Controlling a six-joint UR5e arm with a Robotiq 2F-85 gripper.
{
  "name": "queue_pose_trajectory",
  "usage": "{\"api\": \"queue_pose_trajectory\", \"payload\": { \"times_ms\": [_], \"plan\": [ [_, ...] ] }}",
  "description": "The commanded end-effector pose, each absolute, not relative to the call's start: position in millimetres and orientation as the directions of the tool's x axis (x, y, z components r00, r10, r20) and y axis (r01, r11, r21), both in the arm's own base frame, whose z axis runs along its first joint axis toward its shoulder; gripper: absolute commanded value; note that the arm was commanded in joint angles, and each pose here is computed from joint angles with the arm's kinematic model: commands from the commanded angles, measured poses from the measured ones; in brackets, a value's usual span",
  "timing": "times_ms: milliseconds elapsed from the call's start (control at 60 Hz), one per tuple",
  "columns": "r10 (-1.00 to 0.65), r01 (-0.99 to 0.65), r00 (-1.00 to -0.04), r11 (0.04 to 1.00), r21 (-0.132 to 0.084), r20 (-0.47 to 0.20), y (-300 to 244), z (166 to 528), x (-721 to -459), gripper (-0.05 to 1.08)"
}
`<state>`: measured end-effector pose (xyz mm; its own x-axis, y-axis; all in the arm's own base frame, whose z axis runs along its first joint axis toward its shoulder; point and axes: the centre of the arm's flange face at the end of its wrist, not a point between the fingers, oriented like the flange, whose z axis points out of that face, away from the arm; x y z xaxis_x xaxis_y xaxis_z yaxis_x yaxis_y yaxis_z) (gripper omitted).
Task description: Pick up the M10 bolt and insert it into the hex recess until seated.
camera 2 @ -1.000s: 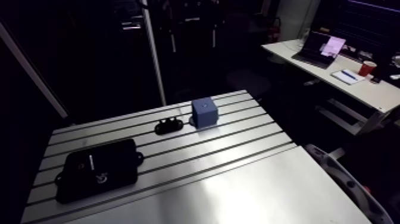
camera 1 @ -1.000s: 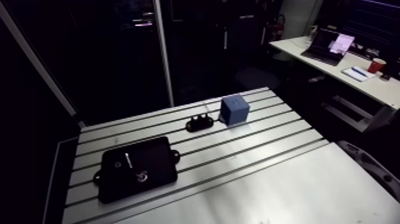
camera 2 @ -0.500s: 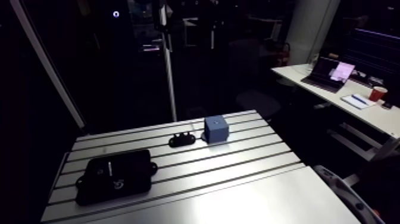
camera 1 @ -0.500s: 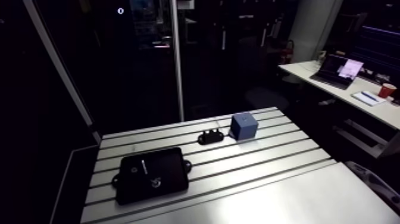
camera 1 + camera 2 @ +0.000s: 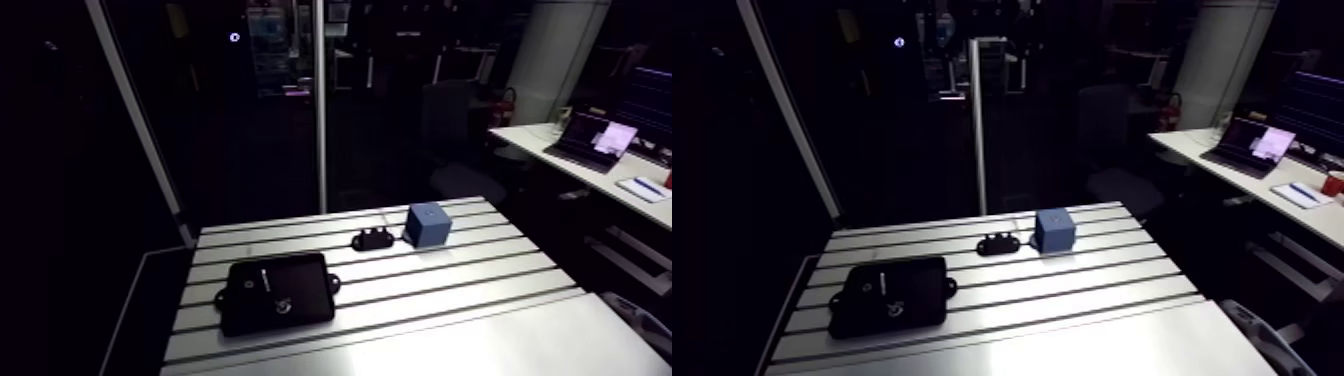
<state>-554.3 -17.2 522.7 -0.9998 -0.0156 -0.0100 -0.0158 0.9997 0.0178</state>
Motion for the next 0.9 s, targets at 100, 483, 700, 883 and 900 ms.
{"api": "queue_pose_trajectory", "payload": {
  "times_ms": [100,483,700,883,900],
  "plan": [
    [-0.055,-0.054,-0.998,0.998,0.024,0.028,-46,530,-552,0.01],
    [-0.061,-0.06,-0.998,0.998,0.026,0.031,-51,532,-543,0.01],
    [-0.062,-0.061,-0.998,0.998,0.028,0.026,-52,530,-543,0.01],
    [-0.063,-0.063,-0.998,0.998,0.029,0.02,-52,527,-545,0.01],
    [-0.064,-0.063,-0.998,0.998,0.028,0.02,-52,527,-545,0.01]
  ]
}}
